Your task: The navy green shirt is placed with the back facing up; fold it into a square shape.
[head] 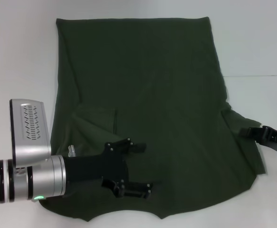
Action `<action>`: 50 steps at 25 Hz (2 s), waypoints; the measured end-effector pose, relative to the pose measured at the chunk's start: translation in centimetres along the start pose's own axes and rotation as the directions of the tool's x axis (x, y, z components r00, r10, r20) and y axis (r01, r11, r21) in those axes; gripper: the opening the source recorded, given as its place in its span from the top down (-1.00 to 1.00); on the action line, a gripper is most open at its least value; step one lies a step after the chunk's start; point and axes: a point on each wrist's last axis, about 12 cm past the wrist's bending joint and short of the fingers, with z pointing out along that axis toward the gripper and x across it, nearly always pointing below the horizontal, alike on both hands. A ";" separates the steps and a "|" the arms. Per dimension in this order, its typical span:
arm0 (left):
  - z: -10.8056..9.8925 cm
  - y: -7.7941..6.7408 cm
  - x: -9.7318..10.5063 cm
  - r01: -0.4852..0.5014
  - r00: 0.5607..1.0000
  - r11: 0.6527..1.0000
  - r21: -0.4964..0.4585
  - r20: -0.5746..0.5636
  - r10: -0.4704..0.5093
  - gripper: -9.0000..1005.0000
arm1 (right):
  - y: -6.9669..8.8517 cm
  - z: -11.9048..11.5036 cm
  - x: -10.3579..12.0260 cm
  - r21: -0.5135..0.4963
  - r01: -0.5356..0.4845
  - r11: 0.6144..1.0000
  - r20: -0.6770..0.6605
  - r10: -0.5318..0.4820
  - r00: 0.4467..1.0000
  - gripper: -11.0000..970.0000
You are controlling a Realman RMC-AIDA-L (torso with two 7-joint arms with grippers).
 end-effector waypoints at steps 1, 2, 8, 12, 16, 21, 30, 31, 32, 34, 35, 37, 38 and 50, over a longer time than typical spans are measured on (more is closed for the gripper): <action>0.0 0.0 0.0 0.001 1.000 1.000 0.000 0.000 -0.001 -0.90 | 0.0 0.0 0.0 -0.001 -0.001 1.000 0.000 0.001 1.000 -0.04; 0.0 0.0 0.0 0.001 1.000 1.000 0.000 0.000 -0.001 -0.90 | 0.0 0.1 0.1 -0.001 -0.002 1.000 0.001 0.002 1.000 0.00; 0.0 -0.1 0.1 0.004 1.000 1.000 -0.002 -0.001 -0.004 -0.90 | -0.2 -0.2 -0.3 0.001 -0.011 1.000 0.038 0.011 0.999 0.49; 0.0 -0.1 0.1 0.006 1.000 1.000 -0.001 -0.001 -0.006 -0.90 | -0.8 -1.0 -1.0 0.009 -0.014 1.000 0.095 0.013 0.995 0.94; 0.0 0.0 0.1 0.009 1.000 1.000 0.000 0.000 -0.009 -0.90 | -1.2 -1.8 -1.9 0.012 -0.008 1.000 0.156 0.006 0.988 0.95; 0.0 0.0 0.0 0.011 1.000 1.000 0.000 0.004 -0.011 -0.90 | -1.3 -2.2 -2.8 0.020 0.033 0.999 0.192 -0.036 0.981 0.95; 0.0 0.0 0.0 0.012 1.000 1.000 -0.001 0.007 -0.012 -0.89 | -0.9 -1.7 -4.3 0.076 0.121 0.990 0.212 -0.135 0.968 0.94; 0.0 0.0 0.0 0.014 1.000 1.000 -0.001 0.007 -0.014 -0.89 | -0.9 -1.6 -4.4 0.082 0.126 0.989 0.213 -0.141 0.967 0.94; 0.0 0.0 0.0 0.016 1.000 1.000 -0.001 0.007 -0.016 -0.89 | -0.8 -1.6 -4.6 0.087 0.132 0.987 0.215 -0.148 0.965 0.94; 0.0 0.0 0.0 0.021 1.000 1.000 -0.001 0.007 -0.021 -0.89 | -0.8 -1.5 -4.9 0.093 0.142 0.986 0.218 -0.159 0.963 0.94; 0.0 0.0 0.0 0.021 1.000 1.000 -0.001 0.007 -0.021 -0.89 | -0.7 -1.5 -5.0 0.093 0.145 0.985 0.219 -0.163 0.962 0.93; 0.0 0.0 0.0 0.022 1.000 1.000 -0.001 0.007 -0.022 -0.89 | -0.6 -1.6 -5.2 0.094 0.153 0.984 0.217 -0.170 0.961 0.93; 0.0 0.0 0.0 0.022 1.000 1.000 -0.001 0.007 -0.022 -0.89 | -0.6 -1.5 -5.2 0.093 0.157 0.983 0.214 -0.174 0.961 0.93; -0.1 0.1 0.0 0.036 0.999 0.999 -0.006 0.009 -0.036 -0.89 | 2.8 -0.9 -5.4 -0.105 0.295 0.950 0.195 -0.272 0.943 0.92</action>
